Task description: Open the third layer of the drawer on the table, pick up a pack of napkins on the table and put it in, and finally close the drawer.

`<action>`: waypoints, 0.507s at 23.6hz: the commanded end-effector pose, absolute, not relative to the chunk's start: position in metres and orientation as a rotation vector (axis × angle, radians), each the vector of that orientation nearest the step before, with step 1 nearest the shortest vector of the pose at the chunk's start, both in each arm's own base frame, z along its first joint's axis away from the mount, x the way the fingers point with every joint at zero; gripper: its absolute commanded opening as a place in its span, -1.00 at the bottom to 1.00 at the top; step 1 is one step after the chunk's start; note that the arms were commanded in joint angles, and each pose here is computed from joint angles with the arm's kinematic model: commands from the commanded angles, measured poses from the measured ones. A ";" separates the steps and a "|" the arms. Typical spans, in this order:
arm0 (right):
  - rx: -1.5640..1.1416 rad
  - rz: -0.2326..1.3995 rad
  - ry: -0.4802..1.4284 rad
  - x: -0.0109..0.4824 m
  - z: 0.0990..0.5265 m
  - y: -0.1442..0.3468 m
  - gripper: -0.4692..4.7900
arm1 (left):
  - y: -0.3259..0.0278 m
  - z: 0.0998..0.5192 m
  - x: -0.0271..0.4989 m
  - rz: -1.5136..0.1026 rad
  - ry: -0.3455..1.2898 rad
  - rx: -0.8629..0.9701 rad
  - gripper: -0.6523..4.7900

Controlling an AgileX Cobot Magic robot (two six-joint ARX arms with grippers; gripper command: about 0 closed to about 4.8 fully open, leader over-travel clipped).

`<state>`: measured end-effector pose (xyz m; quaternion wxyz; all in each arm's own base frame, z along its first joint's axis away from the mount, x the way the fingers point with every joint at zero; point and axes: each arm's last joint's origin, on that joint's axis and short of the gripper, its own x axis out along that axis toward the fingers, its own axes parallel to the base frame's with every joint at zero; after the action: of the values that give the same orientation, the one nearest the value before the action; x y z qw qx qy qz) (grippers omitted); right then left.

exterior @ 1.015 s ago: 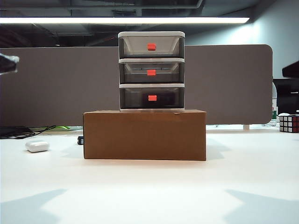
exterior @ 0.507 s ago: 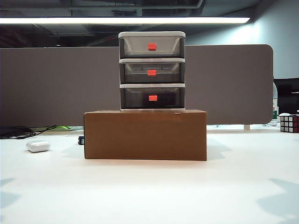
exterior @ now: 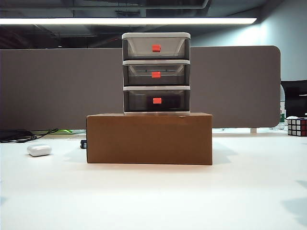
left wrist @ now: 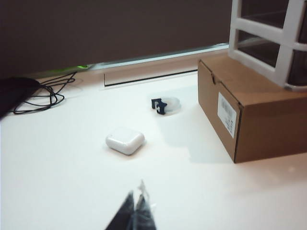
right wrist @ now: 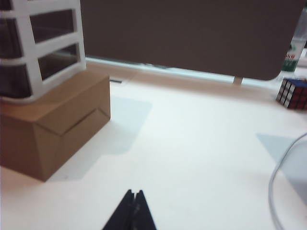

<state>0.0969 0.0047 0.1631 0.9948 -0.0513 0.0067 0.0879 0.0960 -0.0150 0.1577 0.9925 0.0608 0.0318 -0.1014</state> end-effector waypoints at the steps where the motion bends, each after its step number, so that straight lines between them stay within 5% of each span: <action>1: -0.110 0.134 -0.088 0.097 0.171 0.004 -0.84 | -0.015 0.157 0.096 -0.220 0.074 0.122 -0.78; 12: -0.088 0.066 -0.084 0.097 0.172 0.002 -0.84 | -0.016 0.169 0.096 -0.224 -0.057 0.197 -0.78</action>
<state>0.0970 0.0018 0.1725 0.9974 -0.0500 -0.0390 0.0351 0.0961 -0.0156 0.1671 0.9882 0.1063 -0.0233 -0.1080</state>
